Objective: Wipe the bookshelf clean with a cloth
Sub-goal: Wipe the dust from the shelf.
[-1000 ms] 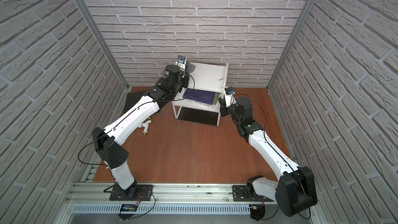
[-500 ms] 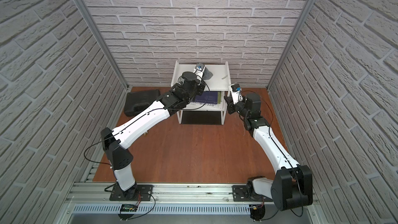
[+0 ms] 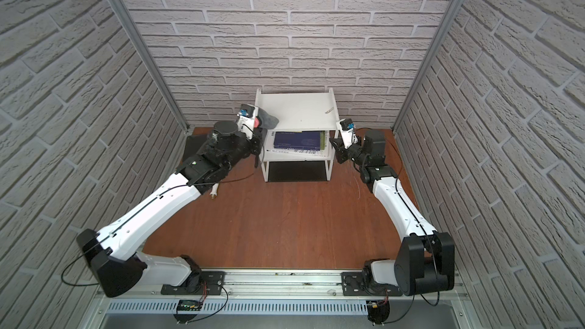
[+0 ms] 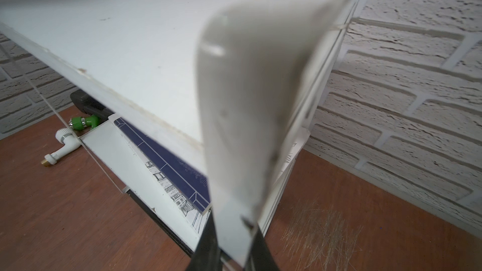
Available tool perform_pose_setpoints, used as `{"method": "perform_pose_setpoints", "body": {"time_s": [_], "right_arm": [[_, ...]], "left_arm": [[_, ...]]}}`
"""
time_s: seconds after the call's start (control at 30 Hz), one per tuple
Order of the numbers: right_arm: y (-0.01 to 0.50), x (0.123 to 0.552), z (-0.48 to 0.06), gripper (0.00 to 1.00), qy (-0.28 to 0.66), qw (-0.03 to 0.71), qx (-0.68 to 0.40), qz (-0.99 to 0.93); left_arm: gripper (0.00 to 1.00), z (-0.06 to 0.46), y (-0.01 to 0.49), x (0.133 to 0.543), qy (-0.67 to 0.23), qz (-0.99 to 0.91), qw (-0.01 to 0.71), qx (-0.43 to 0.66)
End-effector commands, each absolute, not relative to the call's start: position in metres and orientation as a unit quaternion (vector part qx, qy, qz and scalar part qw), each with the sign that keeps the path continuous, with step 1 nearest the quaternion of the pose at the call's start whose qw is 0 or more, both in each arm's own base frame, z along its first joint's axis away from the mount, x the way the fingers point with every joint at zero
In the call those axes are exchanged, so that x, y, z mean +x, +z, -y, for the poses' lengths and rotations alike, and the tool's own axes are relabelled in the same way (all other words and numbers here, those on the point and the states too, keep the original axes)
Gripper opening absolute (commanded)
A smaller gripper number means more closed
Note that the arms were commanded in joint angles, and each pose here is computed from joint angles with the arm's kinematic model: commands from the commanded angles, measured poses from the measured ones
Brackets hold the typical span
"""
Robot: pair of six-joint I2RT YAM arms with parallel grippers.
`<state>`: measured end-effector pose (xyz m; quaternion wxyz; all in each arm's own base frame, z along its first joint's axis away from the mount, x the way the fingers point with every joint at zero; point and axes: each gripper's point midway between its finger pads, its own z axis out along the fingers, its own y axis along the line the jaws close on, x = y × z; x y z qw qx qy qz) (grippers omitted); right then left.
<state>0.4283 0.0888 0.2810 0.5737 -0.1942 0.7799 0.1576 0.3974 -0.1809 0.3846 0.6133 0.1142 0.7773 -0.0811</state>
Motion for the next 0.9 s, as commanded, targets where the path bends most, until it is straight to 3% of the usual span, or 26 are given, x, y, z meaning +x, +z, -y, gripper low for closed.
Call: {"method": "perform_pose_setpoints", "body": {"time_s": [0.0,0.2,0.57,0.7,0.87], "right_arm": [[0.258,0.446,-0.070,0.03,0.126,0.556,-0.146,-0.809],[0.254,0.449,-0.070,0.03,0.138,0.554,-0.129,-0.811],[0.257,0.452,-0.068,0.03,0.125,0.568,-0.138,-0.802],[0.253,0.448,-0.068,0.03,0.120,0.565,-0.143,-0.803],[0.250,0.443,-0.069,0.03,0.124,0.563,-0.146,-0.804]], "left_arm": [[0.00,0.176,0.358,0.408,-0.125,-0.794,0.587,0.099],[0.00,0.193,0.322,0.398,-0.182,-0.796,0.568,0.108],[0.00,0.132,0.429,0.387,-0.177,-0.739,0.647,0.063],[0.00,0.135,0.435,0.398,-0.239,-0.752,0.608,0.086],[0.00,0.151,0.410,0.447,-0.280,-0.781,0.546,0.112]]}}
